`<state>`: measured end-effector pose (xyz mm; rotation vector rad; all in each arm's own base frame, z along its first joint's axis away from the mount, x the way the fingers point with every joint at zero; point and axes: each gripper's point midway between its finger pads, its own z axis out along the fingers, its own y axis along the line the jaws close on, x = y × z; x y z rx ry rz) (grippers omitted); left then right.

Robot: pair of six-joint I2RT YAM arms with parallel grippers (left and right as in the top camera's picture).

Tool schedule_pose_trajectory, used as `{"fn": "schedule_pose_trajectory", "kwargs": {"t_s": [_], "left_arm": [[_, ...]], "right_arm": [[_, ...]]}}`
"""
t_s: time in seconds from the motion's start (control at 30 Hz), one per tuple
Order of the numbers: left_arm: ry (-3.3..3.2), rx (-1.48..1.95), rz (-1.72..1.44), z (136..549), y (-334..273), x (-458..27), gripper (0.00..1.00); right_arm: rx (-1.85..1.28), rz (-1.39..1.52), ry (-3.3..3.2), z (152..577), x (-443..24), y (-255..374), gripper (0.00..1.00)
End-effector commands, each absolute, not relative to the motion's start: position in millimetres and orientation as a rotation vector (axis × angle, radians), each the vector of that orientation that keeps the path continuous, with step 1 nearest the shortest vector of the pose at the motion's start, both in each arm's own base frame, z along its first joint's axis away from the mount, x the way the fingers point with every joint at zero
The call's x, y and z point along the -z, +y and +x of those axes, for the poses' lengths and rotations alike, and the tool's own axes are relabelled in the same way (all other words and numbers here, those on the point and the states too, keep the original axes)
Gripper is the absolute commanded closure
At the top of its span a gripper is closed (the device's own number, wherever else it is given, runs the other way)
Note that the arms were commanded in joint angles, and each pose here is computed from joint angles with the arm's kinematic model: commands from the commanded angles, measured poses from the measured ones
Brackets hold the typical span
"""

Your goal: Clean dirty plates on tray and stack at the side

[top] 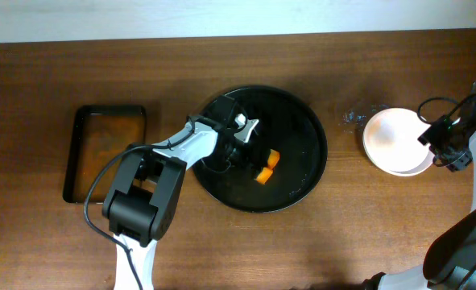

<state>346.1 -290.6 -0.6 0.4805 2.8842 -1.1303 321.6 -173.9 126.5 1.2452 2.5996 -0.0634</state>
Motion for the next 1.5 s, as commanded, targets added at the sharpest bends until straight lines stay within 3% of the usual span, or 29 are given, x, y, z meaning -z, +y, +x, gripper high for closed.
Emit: {"fn": "schedule_pose_trajectory", "kwargs": {"t_s": [0.0,0.23,0.4,0.57,0.9,1.07,1.23,1.4,1.47], "left_arm": [[2.996,0.6,0.427,358.8,-240.2,44.4,1.0],[2.955,0.589,0.409,368.0,-241.6,21.2,0.99],[2.766,0.613,0.422,384.4,-246.1,-58.6,0.99],[2.704,0.193,0.313,394.9,-188.6,-98.5,0.99],[2.776,-0.064,0.039,377.2,-143.5,-100.8,0.99],[2.736,-0.019,0.164,388.0,-154.7,-105.1,1.0],[2.709,-0.143,0.041,388.5,-134.0,-113.4,0.99],[2.666,-0.134,-0.13,395.0,-81.4,-143.7,0.99],[2.695,0.0,-0.015,398.5,-63.2,-147.8,0.99]], "right_arm": [[0.047,1.237,2.617,320.8,-124.7,-172.7,0.45],[0.016,1.228,2.624,322.0,-124.5,-169.1,0.45],[-0.091,1.107,2.664,329.6,-125.4,-156.8,0.45],[-0.483,0.851,2.656,353.5,-138.1,-111.6,0.45],[-0.567,0.477,2.8,358.9,-137.3,-30.9,0.45],[-0.546,0.361,2.846,358.5,-135.2,-2.8,0.46],[-0.451,0.3,2.913,349.9,-129.3,7.2,0.46],[-0.35,0.245,2.98,338.0,-125.0,13.6,0.46],[-0.328,0.225,2.999,334.2,-124.3,16.9,0.46]]}}
